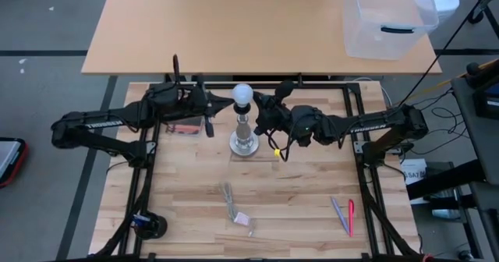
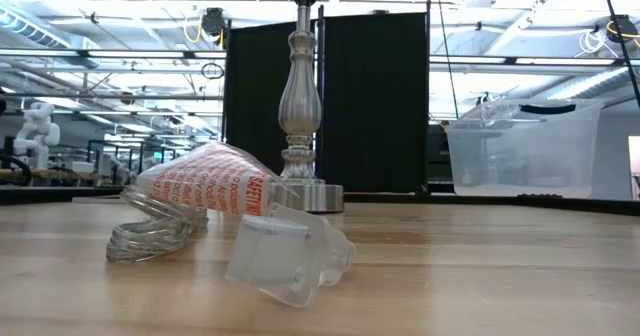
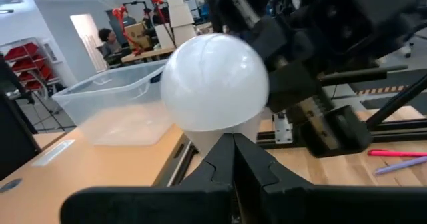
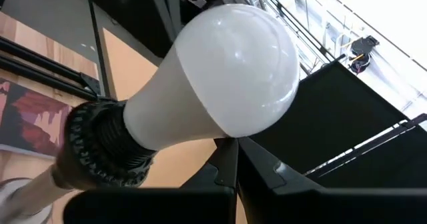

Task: Screw lightbulb
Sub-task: Insert the lightbulb into the silver lamp

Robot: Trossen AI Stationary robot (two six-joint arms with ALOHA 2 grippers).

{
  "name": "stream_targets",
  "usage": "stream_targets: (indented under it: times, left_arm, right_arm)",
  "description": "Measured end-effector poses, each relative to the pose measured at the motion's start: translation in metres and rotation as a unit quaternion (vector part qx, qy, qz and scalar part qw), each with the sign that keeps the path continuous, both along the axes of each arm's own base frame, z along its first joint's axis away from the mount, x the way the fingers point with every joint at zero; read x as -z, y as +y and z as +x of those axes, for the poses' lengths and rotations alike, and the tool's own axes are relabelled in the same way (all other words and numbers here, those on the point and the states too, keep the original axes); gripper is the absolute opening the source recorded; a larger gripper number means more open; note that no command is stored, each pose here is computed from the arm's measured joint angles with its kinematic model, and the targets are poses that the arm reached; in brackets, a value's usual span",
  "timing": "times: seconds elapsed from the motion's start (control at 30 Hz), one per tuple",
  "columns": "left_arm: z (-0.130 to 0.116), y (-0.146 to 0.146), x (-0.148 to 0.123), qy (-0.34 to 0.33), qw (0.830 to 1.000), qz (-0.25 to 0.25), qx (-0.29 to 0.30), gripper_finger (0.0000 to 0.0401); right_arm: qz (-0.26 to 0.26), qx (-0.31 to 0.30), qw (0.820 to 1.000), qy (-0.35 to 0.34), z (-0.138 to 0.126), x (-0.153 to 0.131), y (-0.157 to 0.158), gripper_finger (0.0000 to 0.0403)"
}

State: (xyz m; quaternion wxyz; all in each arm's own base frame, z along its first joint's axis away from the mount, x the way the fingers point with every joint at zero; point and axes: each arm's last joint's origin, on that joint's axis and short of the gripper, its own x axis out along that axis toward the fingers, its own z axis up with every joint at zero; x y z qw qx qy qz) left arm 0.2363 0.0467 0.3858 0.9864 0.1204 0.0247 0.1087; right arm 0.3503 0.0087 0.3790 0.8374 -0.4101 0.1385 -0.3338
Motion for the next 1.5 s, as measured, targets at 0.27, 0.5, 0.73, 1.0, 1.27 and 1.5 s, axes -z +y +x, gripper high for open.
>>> stream_targets:
  times: [0.27,0.5,0.73,1.0,1.27,1.5]
  left_arm:
    - [-0.003,0.015,0.001,-0.001,0.999,-0.023,-0.041,0.0002]
    - [0.003,0.026,0.010,0.015,0.996,-0.044,-0.074,0.0002]
    - [-0.007,0.017,0.000,-0.004,0.997,-0.040,-0.061,0.0002]
    - [-0.020,-0.004,-0.013,-0.031,0.999,-0.019,-0.019,0.0002]
    - [-0.015,-0.013,-0.011,-0.022,1.000,-0.009,0.013,0.0002]
    - [-0.015,-0.007,-0.011,-0.023,1.000,-0.006,0.000,0.0002]
  right_arm:
    - [-0.001,-0.044,0.999,0.002,0.000,0.000,0.019,0.0000]
    - [0.002,-0.072,0.997,0.006,-0.002,0.002,0.035,0.0000]
    - [0.003,-0.018,1.000,0.009,-0.003,0.002,0.028,0.0000]
    - [0.003,0.006,1.000,0.000,-0.001,0.001,0.003,0.0000]
    - [-0.006,0.002,1.000,-0.023,0.001,-0.005,-0.019,0.0000]
    - [-0.008,-0.023,0.999,-0.022,0.002,-0.005,-0.015,0.0000]
